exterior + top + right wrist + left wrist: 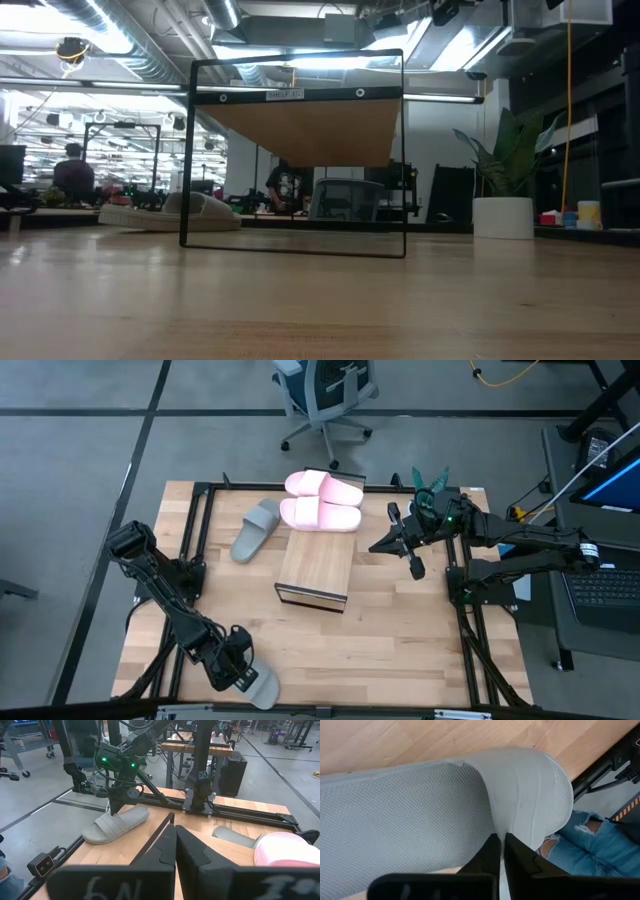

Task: Pick and place slides into the shelf
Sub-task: Put the left gray slipper on the shelf

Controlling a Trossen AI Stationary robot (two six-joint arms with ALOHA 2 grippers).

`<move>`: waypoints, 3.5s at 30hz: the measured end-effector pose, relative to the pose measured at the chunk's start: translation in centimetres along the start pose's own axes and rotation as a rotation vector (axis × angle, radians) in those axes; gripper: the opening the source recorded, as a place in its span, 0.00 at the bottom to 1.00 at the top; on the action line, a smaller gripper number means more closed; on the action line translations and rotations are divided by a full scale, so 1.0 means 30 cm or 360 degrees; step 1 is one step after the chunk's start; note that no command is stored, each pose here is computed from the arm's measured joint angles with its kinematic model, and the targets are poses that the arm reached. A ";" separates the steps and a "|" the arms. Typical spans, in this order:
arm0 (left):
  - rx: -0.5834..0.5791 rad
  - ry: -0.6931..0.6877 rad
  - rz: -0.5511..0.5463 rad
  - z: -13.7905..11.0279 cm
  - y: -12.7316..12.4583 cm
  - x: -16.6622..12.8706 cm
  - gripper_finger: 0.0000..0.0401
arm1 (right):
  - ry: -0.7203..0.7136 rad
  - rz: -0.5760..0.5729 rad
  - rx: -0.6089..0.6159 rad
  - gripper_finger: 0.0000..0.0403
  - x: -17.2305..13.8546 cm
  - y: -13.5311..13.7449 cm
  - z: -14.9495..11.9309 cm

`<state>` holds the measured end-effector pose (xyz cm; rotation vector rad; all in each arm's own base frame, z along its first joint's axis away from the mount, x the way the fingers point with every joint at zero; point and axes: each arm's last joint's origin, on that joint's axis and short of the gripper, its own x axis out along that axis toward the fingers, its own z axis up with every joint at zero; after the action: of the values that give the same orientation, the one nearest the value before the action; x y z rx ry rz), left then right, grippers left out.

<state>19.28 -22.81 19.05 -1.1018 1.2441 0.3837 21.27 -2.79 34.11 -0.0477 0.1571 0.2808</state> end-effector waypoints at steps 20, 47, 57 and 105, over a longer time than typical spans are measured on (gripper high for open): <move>0.0091 -0.0514 -0.0573 0.050 -0.029 -0.271 0.00 | -0.0113 -0.0015 -0.0144 0.01 -0.103 0.043 0.077; 0.0305 -0.1125 -0.1098 0.319 -0.126 -0.599 0.00 | -0.0146 -0.0133 -0.0071 0.01 -0.202 0.098 -0.051; 0.0313 -0.1154 -0.1041 0.468 -0.116 -0.654 0.00 | -0.0246 -0.0140 -0.0069 0.01 -0.193 0.106 -0.167; 0.0274 -0.0950 -0.1138 0.876 -0.046 -0.625 0.00 | -0.0275 -0.0198 -0.0089 0.01 -0.192 0.103 -0.172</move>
<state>28.65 4.09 34.29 -1.0960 0.3088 0.0390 14.18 -1.75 29.87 -0.0878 -0.0257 0.1639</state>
